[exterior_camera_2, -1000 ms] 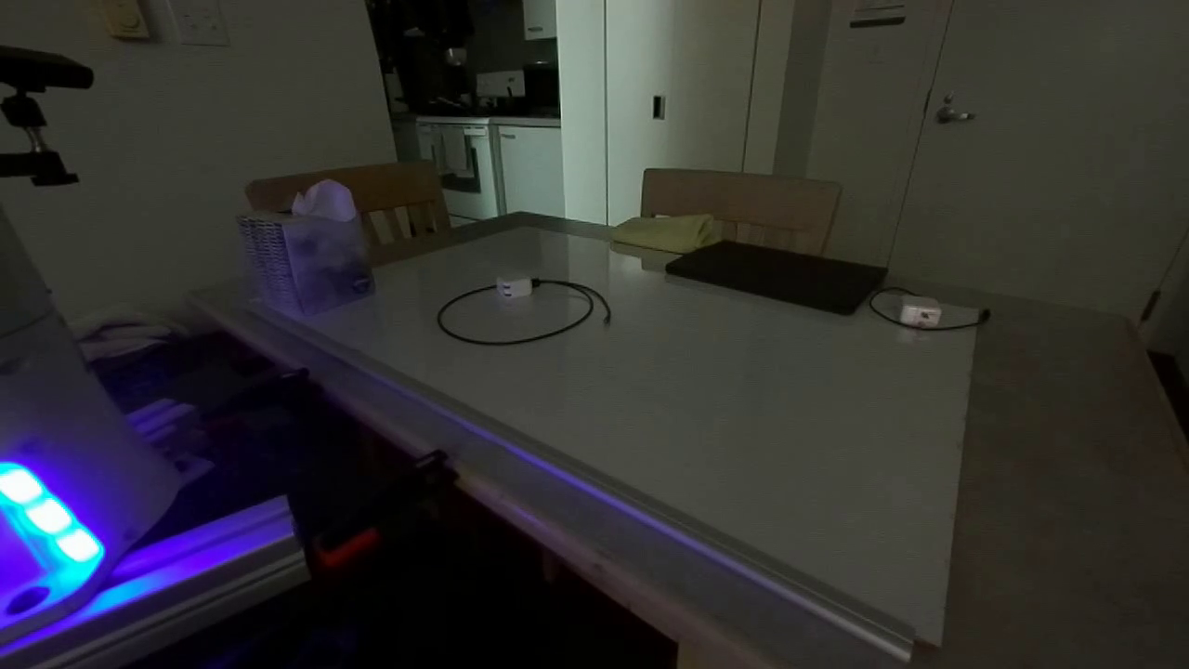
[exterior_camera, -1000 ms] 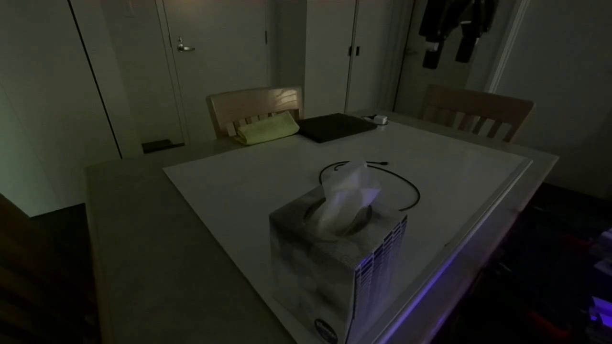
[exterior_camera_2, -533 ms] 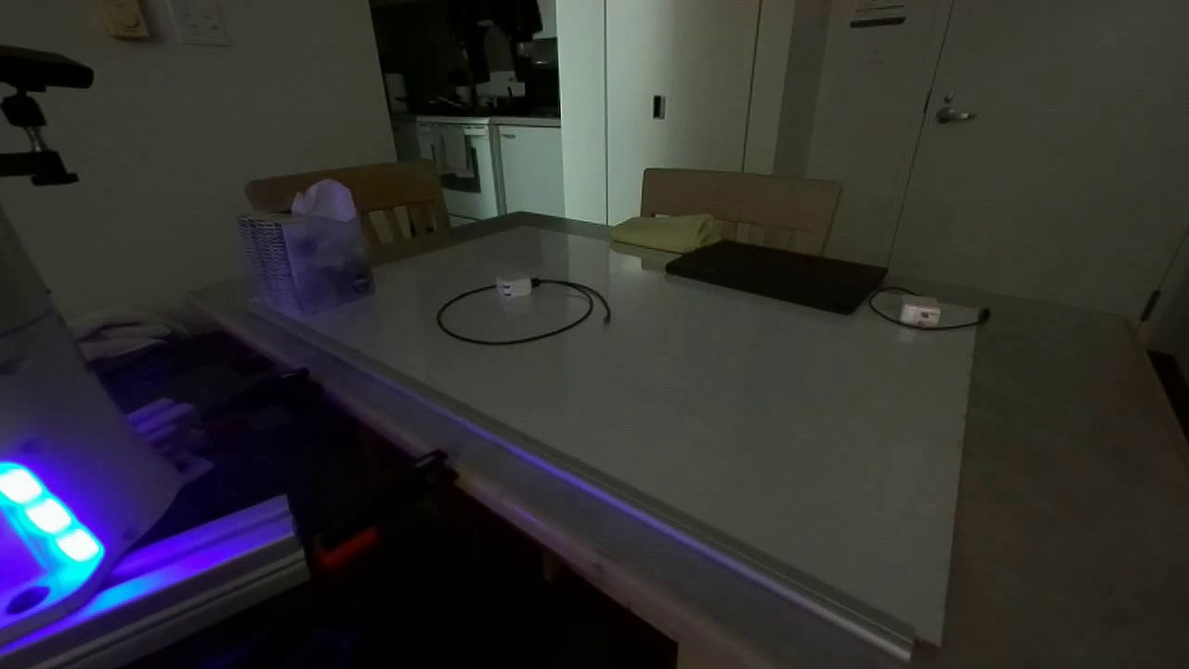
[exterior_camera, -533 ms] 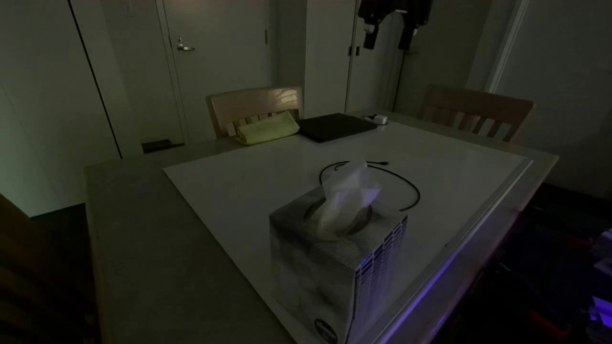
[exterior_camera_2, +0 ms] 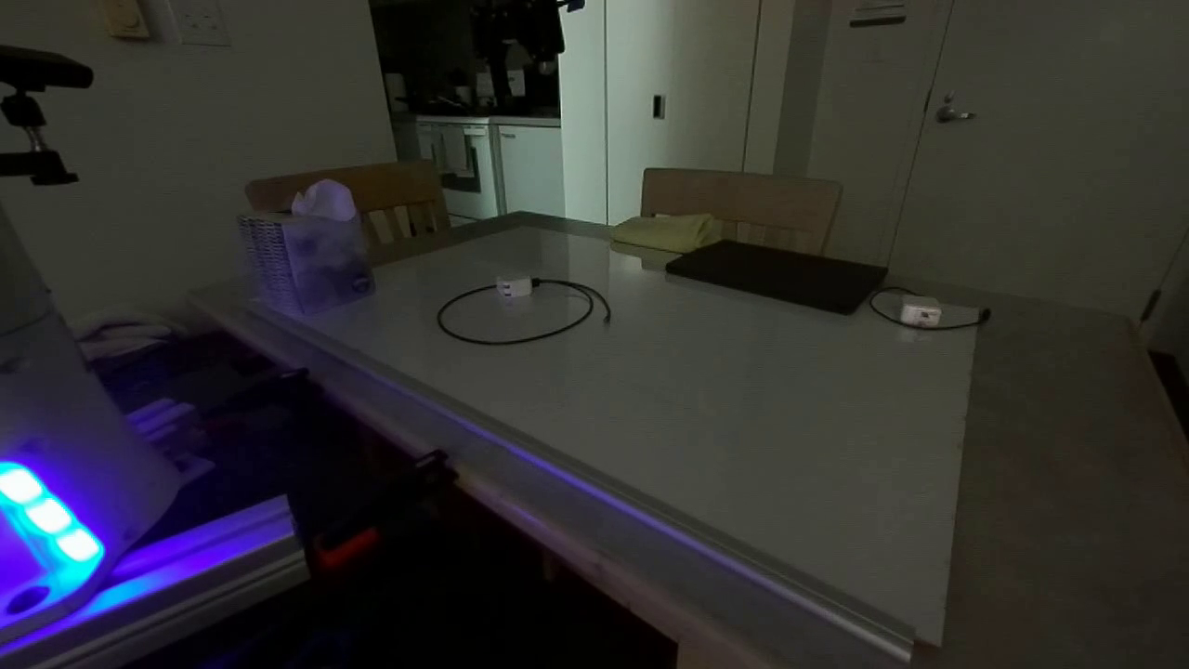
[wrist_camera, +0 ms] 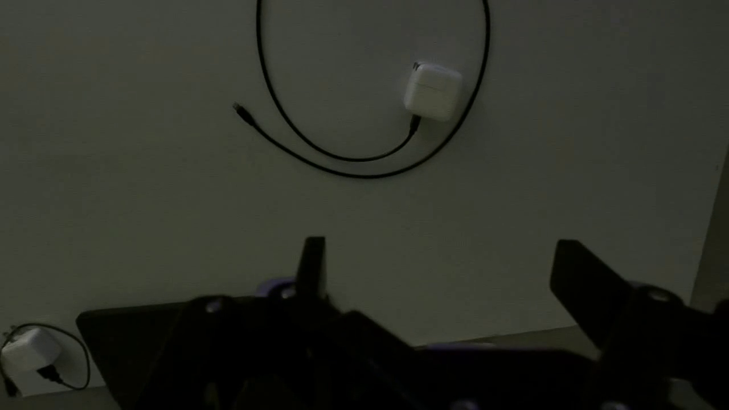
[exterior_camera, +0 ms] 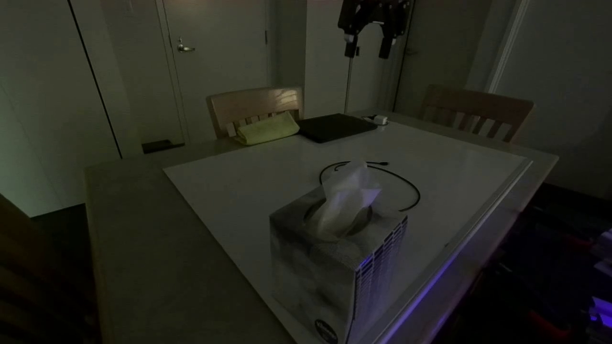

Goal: Pick up the yellow cloth from the table and move it to the right.

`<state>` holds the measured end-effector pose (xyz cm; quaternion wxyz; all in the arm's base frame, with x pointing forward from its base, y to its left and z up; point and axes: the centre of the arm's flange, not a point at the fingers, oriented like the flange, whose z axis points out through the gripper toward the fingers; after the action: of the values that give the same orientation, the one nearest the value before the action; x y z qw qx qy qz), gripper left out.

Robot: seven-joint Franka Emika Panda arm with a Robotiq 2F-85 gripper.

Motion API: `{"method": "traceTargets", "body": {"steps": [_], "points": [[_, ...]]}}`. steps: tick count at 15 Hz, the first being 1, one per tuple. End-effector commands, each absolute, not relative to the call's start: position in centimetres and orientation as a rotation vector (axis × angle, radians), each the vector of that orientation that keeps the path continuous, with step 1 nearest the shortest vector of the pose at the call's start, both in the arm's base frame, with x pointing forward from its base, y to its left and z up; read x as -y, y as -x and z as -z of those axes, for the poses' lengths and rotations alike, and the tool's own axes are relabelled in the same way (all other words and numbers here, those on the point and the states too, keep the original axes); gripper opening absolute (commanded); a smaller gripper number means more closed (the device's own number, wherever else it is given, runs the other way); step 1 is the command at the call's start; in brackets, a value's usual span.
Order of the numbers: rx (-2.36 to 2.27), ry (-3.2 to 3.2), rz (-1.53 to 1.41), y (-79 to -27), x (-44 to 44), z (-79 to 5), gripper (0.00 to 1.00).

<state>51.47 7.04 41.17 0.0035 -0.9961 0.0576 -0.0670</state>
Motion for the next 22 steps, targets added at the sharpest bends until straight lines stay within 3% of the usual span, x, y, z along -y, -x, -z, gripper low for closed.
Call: {"method": "traceTargets", "body": {"steps": [1, 17, 22], "points": [[-0.181, 3.122, 0.211, -51.5, -7.0, -41.2, 1.00], [-0.650, 2.638, 0.731, -59.6, -9.4, -33.3, 1.00], [-0.677, 2.591, 0.698, -58.9, -10.9, -34.4, 1.00]]}}
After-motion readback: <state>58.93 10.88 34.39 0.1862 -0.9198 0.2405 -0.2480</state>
